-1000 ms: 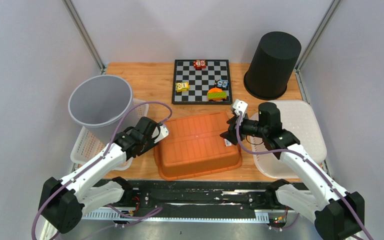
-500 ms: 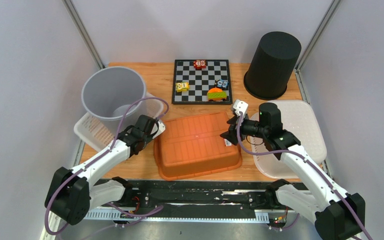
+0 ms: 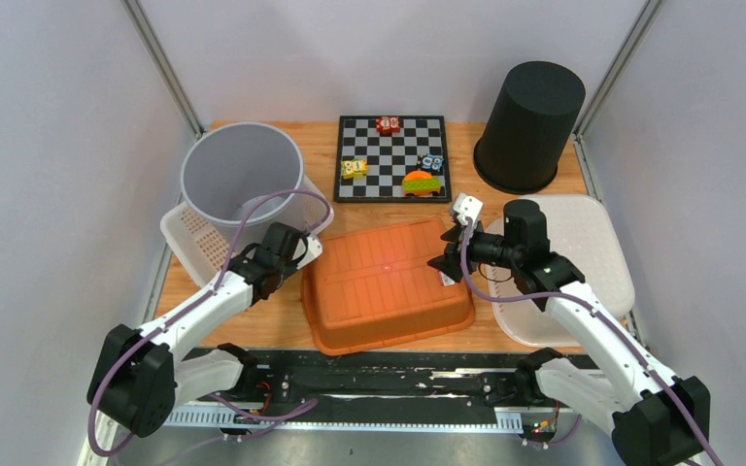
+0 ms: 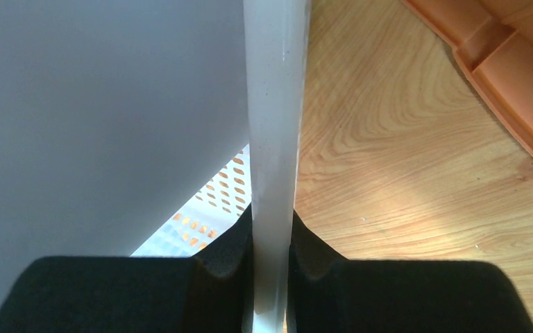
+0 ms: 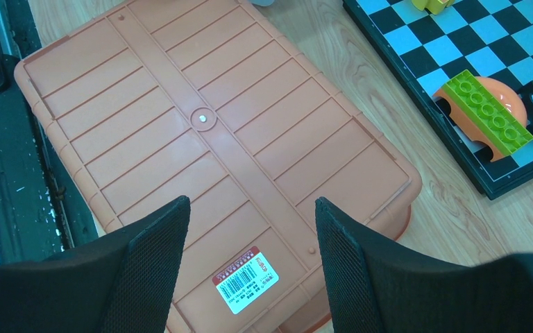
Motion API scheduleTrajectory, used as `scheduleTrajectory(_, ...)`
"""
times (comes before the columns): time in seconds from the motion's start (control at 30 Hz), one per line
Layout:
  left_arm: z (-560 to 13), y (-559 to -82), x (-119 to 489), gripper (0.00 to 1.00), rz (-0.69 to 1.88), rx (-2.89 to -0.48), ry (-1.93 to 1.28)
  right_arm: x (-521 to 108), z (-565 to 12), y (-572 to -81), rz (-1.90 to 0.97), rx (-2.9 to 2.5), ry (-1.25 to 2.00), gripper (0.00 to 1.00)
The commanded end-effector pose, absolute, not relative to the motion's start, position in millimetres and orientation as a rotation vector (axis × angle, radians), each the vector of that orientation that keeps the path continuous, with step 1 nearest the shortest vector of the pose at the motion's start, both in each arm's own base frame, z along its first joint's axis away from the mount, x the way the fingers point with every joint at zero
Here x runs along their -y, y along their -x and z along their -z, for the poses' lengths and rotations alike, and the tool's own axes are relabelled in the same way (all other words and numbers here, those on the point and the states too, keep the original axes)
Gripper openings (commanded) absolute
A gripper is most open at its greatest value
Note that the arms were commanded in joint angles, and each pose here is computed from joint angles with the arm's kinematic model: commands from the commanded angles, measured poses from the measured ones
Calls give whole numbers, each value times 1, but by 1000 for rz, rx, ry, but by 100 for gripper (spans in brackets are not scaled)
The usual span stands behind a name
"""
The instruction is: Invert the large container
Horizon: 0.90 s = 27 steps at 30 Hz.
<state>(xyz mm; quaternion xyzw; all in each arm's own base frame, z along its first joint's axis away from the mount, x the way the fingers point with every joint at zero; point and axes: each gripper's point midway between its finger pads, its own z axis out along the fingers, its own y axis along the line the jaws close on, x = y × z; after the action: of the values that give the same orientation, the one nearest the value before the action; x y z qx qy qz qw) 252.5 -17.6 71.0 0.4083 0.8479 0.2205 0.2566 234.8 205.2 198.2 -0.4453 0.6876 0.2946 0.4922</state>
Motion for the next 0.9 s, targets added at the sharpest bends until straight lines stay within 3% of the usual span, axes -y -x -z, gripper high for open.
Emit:
scheduleTrajectory(0.0,-76,-256,7,0,-620,-2320,-1029,-210,-198,-225,-748,-1637,1118,69)
scheduleTrajectory(0.37,-144,-294,9,0,-689,-2136,-900,-208,-199,-229,-717,-1641,1116,69)
scheduleTrajectory(0.87,-189,-307,10,0,-732,-2026,-902,-199,-199,-235,-642,-1687,1126,69)
